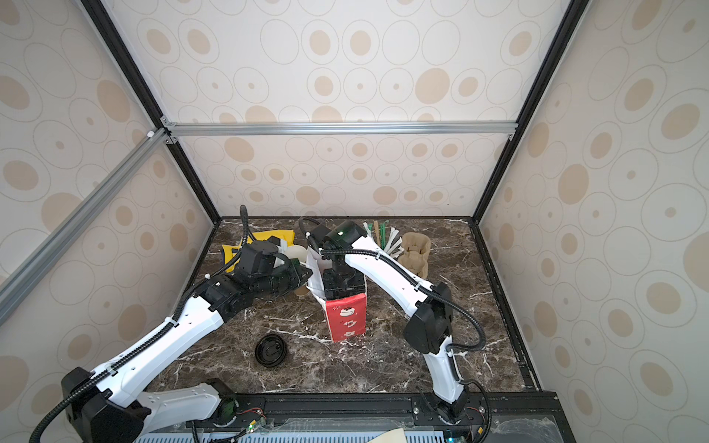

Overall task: Pack a coffee takeout order
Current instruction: Place the coffee cup in the cup tray.

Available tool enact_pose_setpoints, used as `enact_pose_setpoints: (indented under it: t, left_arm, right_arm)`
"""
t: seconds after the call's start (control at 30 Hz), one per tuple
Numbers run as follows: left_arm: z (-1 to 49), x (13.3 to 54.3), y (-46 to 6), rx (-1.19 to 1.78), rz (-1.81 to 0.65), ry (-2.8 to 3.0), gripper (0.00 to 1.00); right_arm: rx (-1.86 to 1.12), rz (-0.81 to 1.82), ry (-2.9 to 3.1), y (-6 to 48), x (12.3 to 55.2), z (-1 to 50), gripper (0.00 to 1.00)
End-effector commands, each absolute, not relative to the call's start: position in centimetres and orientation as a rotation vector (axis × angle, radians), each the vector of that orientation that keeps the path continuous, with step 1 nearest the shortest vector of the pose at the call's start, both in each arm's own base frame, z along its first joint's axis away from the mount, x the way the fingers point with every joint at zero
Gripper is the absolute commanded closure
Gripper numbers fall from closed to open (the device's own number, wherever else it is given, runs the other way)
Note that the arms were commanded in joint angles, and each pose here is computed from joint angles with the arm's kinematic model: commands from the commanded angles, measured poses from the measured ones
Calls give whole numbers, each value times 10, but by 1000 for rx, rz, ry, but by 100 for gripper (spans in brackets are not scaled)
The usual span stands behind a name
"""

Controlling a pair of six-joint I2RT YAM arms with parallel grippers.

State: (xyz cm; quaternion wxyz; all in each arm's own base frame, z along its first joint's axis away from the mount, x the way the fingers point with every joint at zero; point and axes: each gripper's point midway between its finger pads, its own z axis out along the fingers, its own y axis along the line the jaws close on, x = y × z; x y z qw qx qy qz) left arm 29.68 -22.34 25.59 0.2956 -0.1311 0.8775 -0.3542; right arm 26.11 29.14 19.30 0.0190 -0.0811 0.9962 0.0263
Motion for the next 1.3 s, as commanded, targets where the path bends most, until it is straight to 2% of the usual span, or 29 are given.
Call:
enact_pose_setpoints:
  t: [0.0,1.27]
  left_arm:
    - [273,301,-222,-328,-938,2297,100]
    - [278,302,-221,-318,-936,2282,100]
  right_arm:
    - [-241,61,3117,286,251,197,38]
    - [-273,-20,3188,301,263,112,40]
